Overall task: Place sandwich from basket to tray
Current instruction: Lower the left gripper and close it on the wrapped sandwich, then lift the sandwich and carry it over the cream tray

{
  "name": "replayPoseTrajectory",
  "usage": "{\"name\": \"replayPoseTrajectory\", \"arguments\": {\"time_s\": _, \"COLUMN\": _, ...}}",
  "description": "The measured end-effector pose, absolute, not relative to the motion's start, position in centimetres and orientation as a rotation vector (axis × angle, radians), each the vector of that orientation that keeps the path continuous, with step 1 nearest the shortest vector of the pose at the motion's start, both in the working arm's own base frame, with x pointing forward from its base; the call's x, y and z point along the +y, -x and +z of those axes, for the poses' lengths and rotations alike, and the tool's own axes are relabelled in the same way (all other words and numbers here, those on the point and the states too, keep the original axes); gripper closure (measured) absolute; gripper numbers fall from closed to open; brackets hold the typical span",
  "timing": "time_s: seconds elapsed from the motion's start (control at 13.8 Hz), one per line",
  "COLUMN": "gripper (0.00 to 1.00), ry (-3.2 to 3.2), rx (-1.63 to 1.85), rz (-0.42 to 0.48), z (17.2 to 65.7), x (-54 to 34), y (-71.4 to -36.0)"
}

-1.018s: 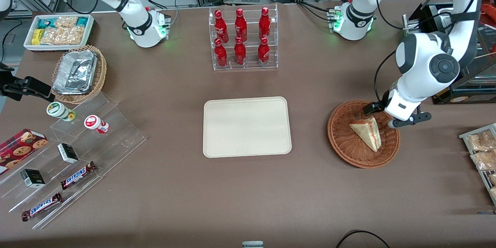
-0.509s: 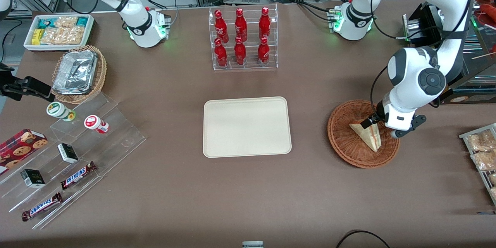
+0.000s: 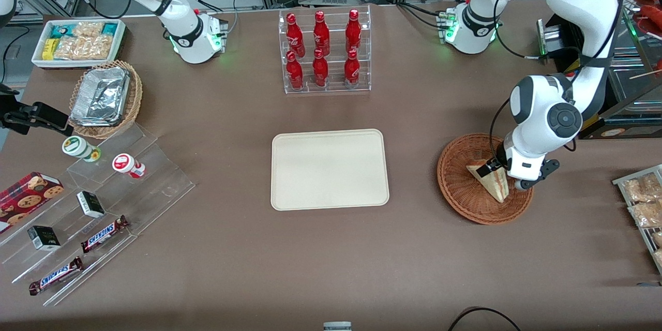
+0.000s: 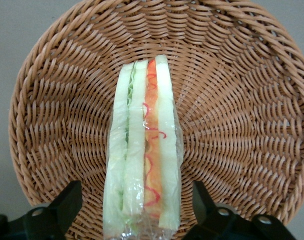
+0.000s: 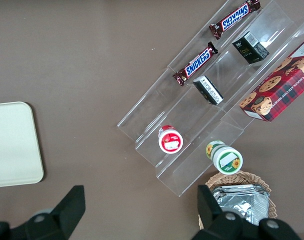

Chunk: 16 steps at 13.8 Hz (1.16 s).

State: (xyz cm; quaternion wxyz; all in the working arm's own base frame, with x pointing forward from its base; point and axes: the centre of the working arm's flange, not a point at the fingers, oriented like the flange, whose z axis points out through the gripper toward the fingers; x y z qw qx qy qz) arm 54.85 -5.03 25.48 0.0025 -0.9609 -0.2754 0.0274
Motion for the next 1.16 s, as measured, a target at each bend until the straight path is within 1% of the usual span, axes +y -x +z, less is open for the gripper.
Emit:
{"name": "replayPoseTrajectory", "arguments": {"time_s": 0.15, "gripper": 0.30, "ry": 3.005, "rx": -0.891, "rz": 0.090, "z": 25.3, "x": -5.0, "y": -54.8}}
{"name": "replayPoseTrajectory", "arguments": {"time_s": 0.29, "gripper": 0.51, "ry": 3.002, "rx": -0.901, "rz": 0.088, "z": 25.4, "x": -5.0, "y": -54.9}}
{"name": "replayPoseTrajectory", "arguments": {"time_s": 0.44, "gripper": 0.64, "ry": 3.004, "rx": -0.902, "rz": 0.080, "z": 25.6, "x": -5.0, "y": -55.1}}
{"name": "replayPoseTrajectory", "arguments": {"time_s": 0.58, "gripper": 0.70, "ry": 3.006, "rx": -0.902, "rz": 0.074, "z": 26.2, "x": -5.1, "y": -55.4}}
{"name": "replayPoseTrajectory", "arguments": {"time_s": 0.73, "gripper": 0.76, "ry": 2.992, "rx": -0.888, "rz": 0.134, "z": 27.7, "x": -5.4, "y": -55.7}}
{"name": "replayPoseTrajectory", "arguments": {"time_s": 0.8, "gripper": 0.82, "ry": 2.985, "rx": -0.867, "rz": 0.174, "z": 29.0, "x": -6.0, "y": -55.9}}
{"name": "replayPoseTrajectory", "arguments": {"time_s": 0.87, "gripper": 0.85, "ry": 2.980, "rx": -0.834, "rz": 0.210, "z": 30.6, "x": -7.0, "y": -56.1}}
{"name": "replayPoseTrajectory", "arguments": {"time_s": 1.02, "gripper": 0.85, "ry": 2.984, "rx": -0.735, "rz": 0.252, "z": 33.9, "x": -10.5, "y": -56.3}}
{"name": "replayPoseTrajectory", "arguments": {"time_s": 1.16, "gripper": 0.85, "ry": 3.006, "rx": -0.612, "rz": 0.249, "z": 36.5, "x": -15.4, "y": -56.1}}
